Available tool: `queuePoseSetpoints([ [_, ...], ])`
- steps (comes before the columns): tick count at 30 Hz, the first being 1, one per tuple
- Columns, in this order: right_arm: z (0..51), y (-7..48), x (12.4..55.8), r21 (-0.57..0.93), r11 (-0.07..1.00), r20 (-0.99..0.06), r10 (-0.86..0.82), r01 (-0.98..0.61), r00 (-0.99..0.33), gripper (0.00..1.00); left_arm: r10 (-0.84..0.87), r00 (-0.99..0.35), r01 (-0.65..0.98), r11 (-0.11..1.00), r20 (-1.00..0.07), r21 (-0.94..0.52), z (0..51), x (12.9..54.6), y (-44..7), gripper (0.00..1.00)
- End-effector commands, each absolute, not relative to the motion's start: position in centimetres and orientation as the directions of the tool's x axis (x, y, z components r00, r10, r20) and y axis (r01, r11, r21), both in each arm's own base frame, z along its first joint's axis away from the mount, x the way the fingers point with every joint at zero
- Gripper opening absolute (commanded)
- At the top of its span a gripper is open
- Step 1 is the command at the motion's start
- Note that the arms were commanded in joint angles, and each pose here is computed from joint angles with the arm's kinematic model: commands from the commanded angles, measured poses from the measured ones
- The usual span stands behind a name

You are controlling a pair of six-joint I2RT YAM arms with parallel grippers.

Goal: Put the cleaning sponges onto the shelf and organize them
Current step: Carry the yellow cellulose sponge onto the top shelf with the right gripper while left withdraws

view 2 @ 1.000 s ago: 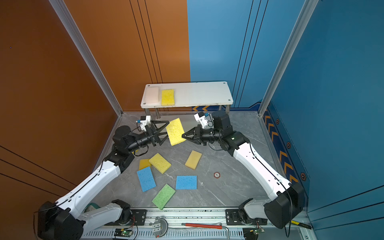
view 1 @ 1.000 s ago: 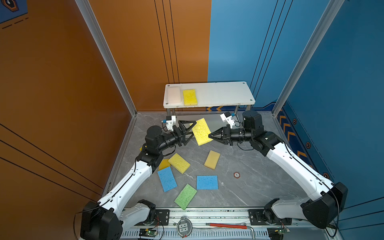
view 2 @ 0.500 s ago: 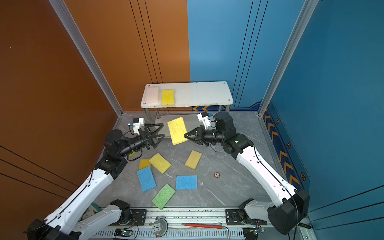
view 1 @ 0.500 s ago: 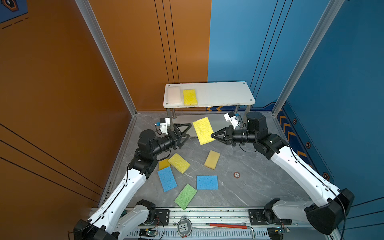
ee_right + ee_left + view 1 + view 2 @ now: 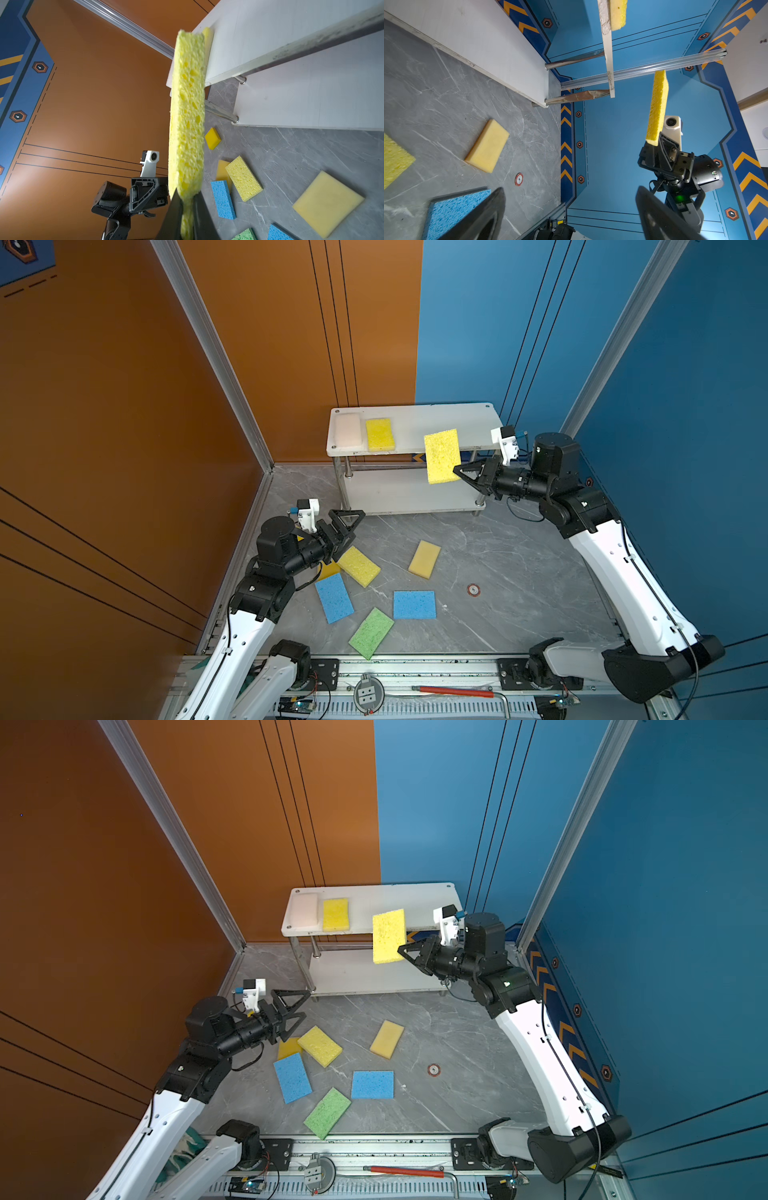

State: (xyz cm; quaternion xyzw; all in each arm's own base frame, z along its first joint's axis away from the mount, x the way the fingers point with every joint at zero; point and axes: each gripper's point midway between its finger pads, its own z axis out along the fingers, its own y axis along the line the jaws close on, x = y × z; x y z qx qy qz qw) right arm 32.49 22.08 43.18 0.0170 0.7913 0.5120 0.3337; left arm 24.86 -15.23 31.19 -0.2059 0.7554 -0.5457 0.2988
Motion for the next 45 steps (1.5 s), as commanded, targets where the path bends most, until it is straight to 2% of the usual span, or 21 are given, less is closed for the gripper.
queuePoseSetpoints([
  [1,43.1,21.5,34.5,0.797,0.523,-0.534,0.380,-0.301,-0.755,0.12,-0.632,-0.741,-0.033,0.375,-0.229,-0.926,29.0,24.1,-14.5,0.98],
  [9,44.6,21.5,38.3,0.792,0.527,-0.549,0.394,-0.308,-0.738,0.12,-0.620,-0.752,-0.040,0.379,-0.222,-0.924,28.5,23.5,-14.3,0.98],
  [25,42.7,25.8,45.2,0.802,0.504,-0.522,0.331,-0.321,-0.786,0.12,-0.612,-0.765,-0.058,0.374,-0.200,-0.926,28.1,22.5,-13.9,0.98],
  [45,40.4,28.9,48.0,0.820,0.496,-0.482,0.329,-0.286,-0.812,0.14,-0.632,-0.755,-0.077,0.349,-0.174,-0.934,28.3,23.0,-12.7,0.98],
])
